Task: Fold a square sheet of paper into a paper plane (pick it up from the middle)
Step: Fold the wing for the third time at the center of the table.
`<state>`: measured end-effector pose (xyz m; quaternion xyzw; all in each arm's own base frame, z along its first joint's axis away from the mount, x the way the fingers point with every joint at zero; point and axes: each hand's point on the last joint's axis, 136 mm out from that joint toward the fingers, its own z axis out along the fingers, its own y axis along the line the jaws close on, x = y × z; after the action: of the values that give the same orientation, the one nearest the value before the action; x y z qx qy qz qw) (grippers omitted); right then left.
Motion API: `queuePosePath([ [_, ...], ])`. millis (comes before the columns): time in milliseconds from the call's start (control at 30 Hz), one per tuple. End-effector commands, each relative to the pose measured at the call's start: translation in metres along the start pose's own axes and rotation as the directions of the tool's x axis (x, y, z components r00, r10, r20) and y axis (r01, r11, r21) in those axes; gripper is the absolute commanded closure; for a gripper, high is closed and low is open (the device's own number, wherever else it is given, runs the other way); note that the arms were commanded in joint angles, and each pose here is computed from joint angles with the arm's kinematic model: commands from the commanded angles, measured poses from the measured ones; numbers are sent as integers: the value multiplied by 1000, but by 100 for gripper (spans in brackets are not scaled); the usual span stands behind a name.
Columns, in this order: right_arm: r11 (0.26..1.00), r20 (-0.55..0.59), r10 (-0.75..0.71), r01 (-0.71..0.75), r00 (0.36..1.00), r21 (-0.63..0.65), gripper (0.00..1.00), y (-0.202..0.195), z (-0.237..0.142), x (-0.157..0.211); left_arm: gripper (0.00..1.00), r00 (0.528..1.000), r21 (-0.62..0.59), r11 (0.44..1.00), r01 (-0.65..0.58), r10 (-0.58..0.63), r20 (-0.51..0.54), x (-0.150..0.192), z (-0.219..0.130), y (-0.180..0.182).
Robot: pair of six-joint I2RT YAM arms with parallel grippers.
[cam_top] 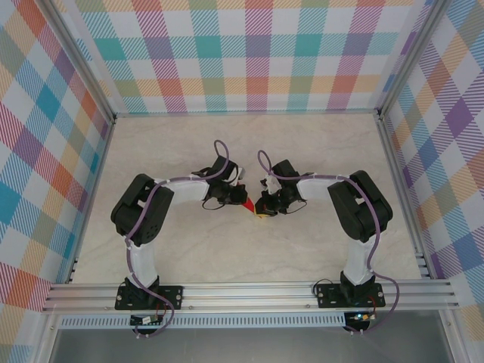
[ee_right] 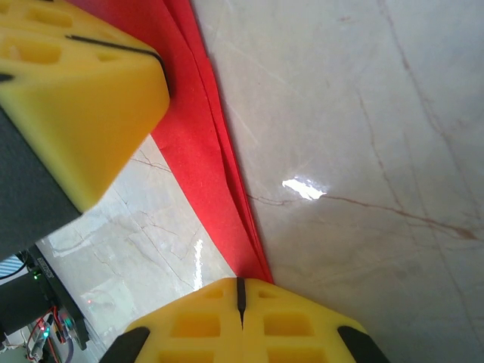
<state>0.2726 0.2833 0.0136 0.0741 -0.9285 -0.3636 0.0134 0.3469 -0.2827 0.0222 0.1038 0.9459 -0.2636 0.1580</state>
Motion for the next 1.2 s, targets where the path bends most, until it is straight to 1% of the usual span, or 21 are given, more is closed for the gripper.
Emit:
queuePosePath([
  [0,971,-81,138,-119,987,207,96,-65,16,36,91,1000,-93,996,-7,7,-5,-3,2,34],
  [200,971,-82,138,-119,987,206,96,-65,16,37,92,1000,-121,993,-2,3,2,-7,1,51],
  [367,970,-83,142,-122,986,210,96,-67,16,37,93,1000,-142,990,25,-23,16,-12,-3,66],
  [567,968,-84,148,-126,985,218,96,-69,17,37,93,995,-156,983,93,-87,41,-15,-10,86],
  [867,965,-86,154,-131,984,226,96,-72,17,38,93,976,-175,962,209,-195,96,-23,-17,115],
  [1000,965,-87,153,-130,984,226,96,-72,17,38,93,969,-180,954,239,-223,107,-25,-20,126],
  [1167,965,-88,156,-132,984,228,96,-74,17,39,93,957,-174,946,274,-250,147,-35,-30,135],
])
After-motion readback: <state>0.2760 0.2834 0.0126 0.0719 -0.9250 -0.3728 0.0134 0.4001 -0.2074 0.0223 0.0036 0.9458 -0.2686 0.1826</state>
